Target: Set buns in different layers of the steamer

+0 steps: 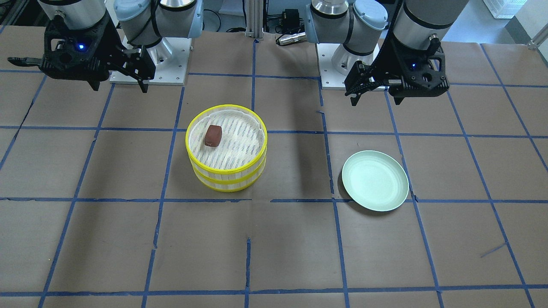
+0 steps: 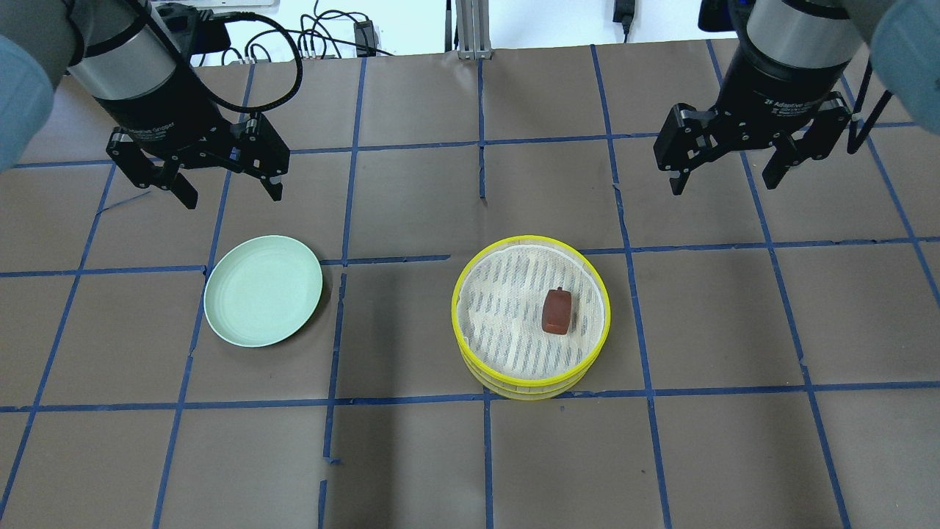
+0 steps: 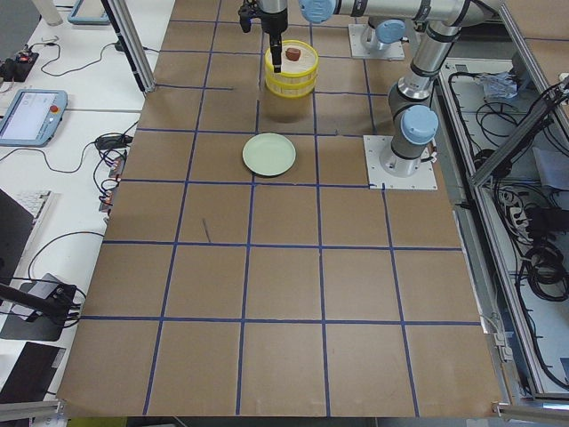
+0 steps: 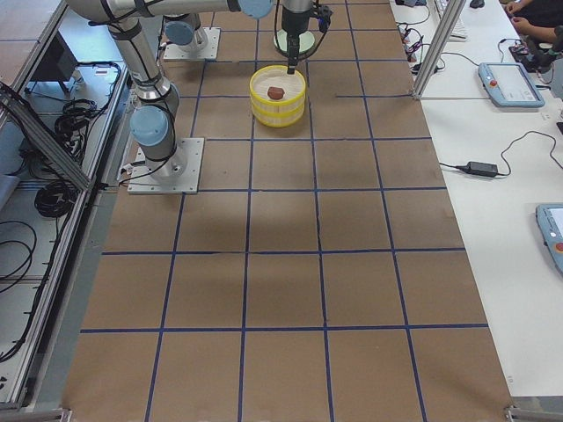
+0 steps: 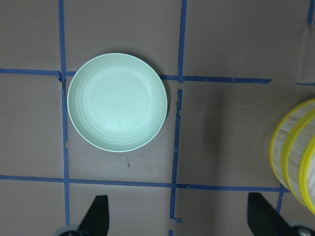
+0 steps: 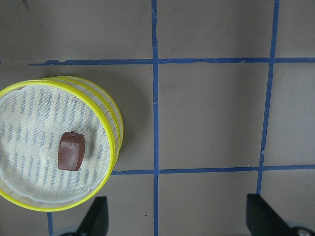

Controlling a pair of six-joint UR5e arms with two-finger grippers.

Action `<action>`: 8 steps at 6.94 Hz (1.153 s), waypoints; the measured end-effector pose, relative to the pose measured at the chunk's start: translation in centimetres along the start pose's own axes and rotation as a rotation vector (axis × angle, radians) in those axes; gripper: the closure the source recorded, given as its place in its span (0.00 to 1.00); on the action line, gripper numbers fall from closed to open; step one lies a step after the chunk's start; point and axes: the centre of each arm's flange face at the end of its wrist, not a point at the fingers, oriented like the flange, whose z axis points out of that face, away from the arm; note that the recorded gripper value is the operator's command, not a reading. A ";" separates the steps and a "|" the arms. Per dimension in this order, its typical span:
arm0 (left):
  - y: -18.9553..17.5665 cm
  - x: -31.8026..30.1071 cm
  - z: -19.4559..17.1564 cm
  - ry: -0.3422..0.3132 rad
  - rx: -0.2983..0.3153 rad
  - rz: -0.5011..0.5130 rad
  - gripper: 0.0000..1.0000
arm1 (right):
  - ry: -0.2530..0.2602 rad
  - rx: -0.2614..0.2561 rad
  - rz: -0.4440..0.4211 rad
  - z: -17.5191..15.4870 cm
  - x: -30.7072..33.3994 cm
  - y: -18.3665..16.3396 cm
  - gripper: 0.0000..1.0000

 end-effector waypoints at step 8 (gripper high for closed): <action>-0.1 0.2 0.5 0.002 -0.003 0.003 0.00 | 0.000 -0.014 -0.003 0.5 -0.1 -1.0 0.00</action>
